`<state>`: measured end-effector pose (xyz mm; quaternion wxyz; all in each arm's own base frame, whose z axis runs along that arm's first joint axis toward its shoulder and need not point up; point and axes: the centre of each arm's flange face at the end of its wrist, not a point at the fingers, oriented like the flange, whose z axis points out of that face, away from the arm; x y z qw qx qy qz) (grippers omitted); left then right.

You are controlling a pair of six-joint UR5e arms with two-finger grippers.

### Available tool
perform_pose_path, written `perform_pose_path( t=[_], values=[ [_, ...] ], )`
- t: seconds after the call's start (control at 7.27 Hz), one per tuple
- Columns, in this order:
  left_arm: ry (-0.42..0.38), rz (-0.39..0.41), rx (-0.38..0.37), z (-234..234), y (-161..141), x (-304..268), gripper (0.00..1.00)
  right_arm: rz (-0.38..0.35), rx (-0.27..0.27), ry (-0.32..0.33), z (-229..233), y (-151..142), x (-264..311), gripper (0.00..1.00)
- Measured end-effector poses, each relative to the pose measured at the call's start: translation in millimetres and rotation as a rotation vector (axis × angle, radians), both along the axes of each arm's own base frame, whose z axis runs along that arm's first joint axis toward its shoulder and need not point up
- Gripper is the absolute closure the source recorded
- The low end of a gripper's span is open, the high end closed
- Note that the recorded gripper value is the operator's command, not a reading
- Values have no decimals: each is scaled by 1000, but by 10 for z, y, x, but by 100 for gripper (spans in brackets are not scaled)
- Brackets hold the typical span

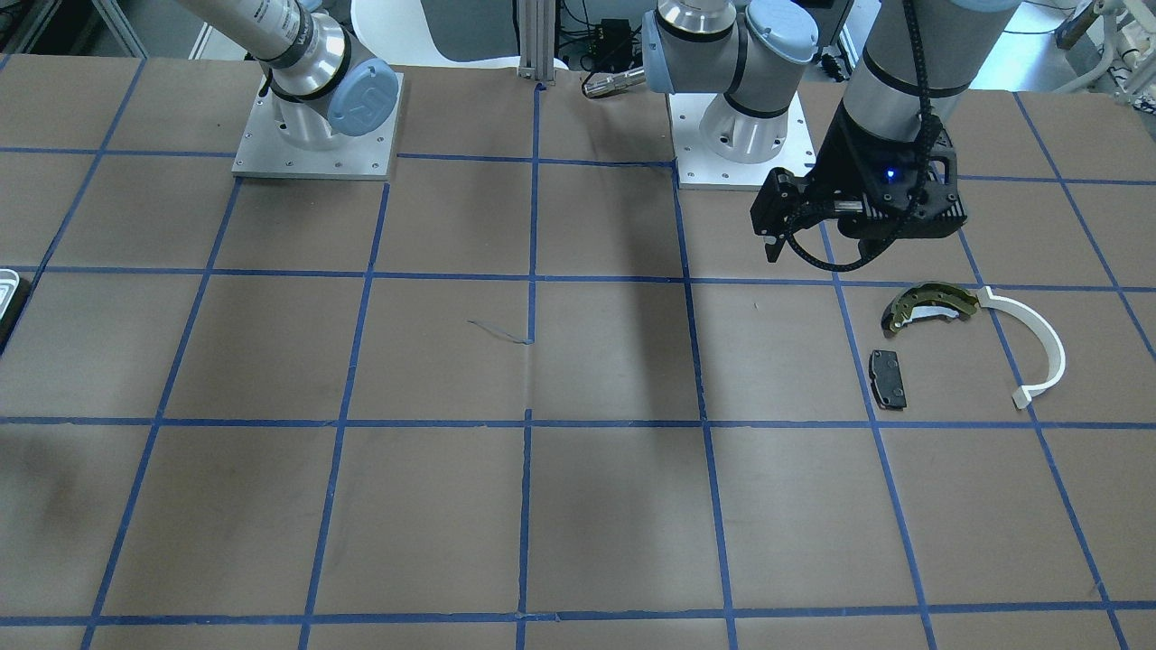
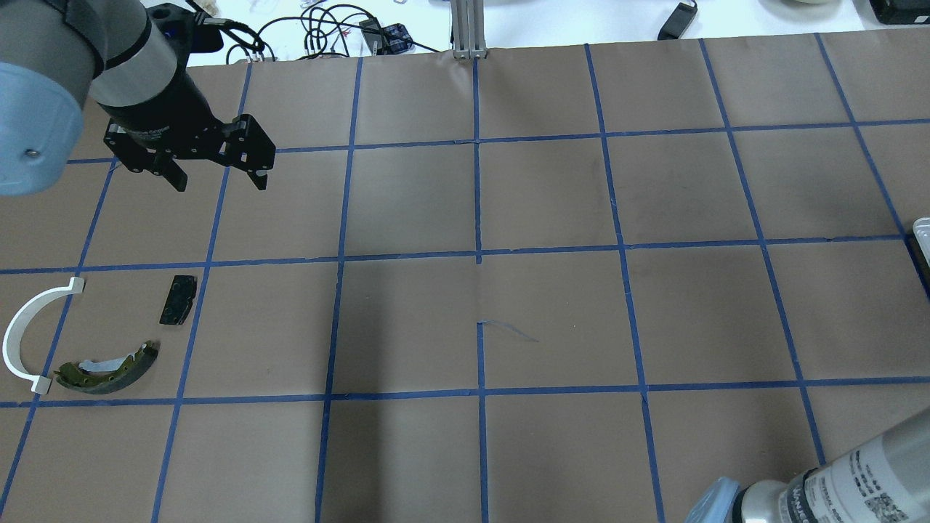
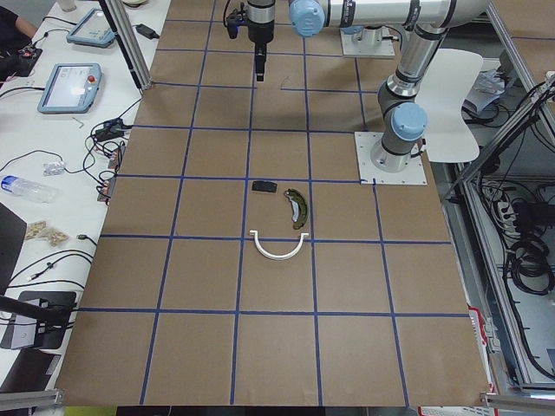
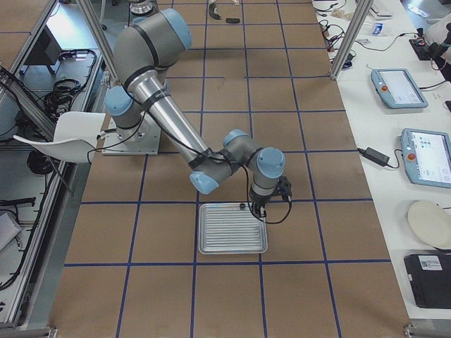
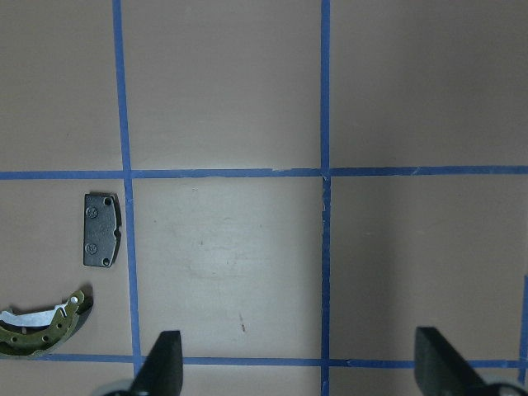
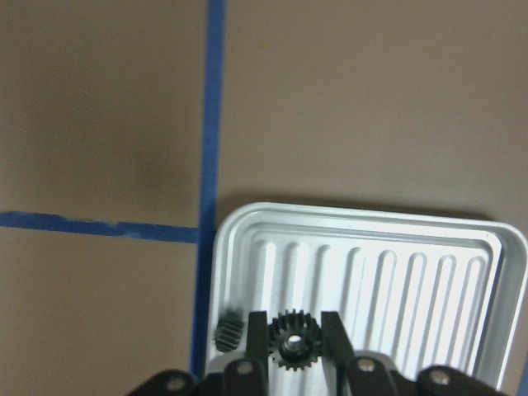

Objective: Place bearing gear from tray to pile

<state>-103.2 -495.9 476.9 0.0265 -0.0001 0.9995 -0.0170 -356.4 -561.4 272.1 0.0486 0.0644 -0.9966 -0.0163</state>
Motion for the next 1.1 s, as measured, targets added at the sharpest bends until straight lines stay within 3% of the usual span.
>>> perform_pose_path(
  t=[0.28, 0.55, 0.83, 1.1],
  values=[
    [0, 0, -1, -14, -8, 1, 0, 41, -26, 4, 306, -416, 1193, 95],
    [1, 0, -5, -13, -17, -2, 0, 34, -60, -36, 610, -590, 2468, 100],
    [1, -1, -8, -16, -20, -4, 0, -10, -33, -58, 666, -563, 3854, 100],
    [0, -2, -3, -36, -13, -7, 0, -95, -17, -66, 591, -349, 5148, 100]
  ],
)
